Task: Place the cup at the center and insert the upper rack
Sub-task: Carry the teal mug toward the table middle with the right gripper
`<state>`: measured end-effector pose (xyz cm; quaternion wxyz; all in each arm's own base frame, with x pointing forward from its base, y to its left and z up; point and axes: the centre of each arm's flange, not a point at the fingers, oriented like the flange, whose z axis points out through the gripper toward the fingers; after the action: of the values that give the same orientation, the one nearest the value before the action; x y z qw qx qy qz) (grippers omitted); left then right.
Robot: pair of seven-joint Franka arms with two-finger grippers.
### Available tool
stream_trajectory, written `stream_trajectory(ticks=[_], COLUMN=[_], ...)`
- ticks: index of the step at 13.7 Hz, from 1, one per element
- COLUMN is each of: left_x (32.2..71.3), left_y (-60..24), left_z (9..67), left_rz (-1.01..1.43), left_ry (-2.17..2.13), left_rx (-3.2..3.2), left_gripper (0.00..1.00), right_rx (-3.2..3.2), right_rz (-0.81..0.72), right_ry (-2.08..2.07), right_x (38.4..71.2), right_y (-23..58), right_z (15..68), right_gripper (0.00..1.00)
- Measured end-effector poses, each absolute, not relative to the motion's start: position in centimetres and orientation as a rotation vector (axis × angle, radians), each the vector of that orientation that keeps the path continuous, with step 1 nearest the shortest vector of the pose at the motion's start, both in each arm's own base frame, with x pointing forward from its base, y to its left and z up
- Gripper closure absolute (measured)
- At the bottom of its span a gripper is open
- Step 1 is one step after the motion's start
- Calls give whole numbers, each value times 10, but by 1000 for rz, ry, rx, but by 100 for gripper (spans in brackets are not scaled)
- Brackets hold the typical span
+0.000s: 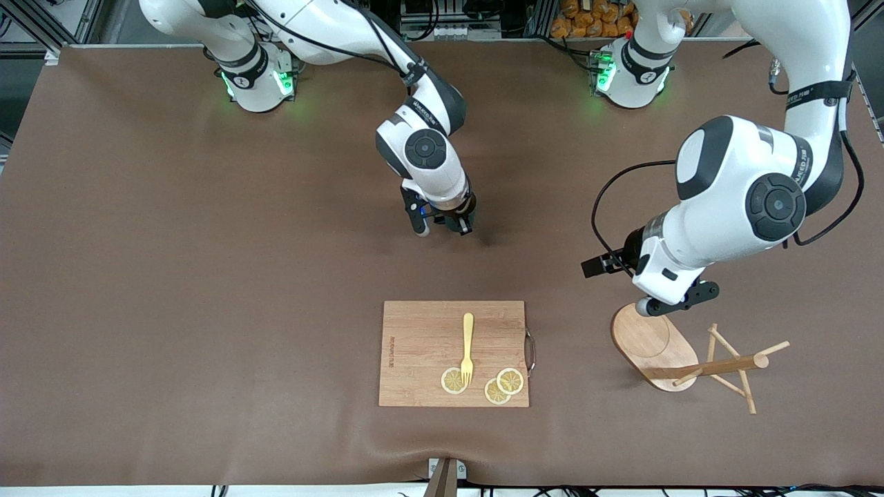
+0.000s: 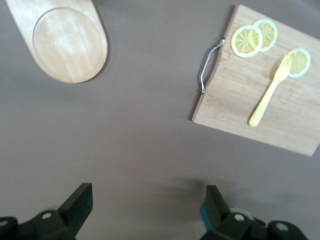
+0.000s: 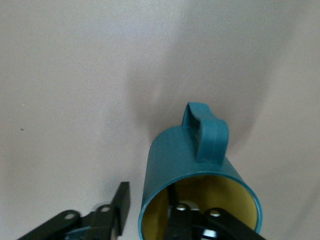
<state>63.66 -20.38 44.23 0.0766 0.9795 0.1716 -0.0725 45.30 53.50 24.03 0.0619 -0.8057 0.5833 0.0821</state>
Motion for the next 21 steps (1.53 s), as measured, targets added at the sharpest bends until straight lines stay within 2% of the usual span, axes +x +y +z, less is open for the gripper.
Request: stream_trajectory(ticks=[2,4,6,11,16,21], left_x=[636,635,634,616,620,612], left_y=[-206,-211,-220,-283,-303,-338], left_z=[442,441,439,444,446,434], left_rz=[-228,-234,-228,-212,-149,-153], left_ry=[621,702,763,947,1271,1441], left_rx=[2920,2906,2887,2828,2650,2540], left_gripper=[0,0,0,0,0,0], right_rx=[-2432,-2422,-2419,-2420,-2457,-2601], right_rz=[245,237,235,269,316,385], right_ry=[1768,1773,1794,1879,1890,1713], right_x=[455,460,468,510,541,571], right_y=[534,532,526,495,446,376], right_z=[241,244,247,287,328,379], right_gripper=[39,16,0,0,0,0])
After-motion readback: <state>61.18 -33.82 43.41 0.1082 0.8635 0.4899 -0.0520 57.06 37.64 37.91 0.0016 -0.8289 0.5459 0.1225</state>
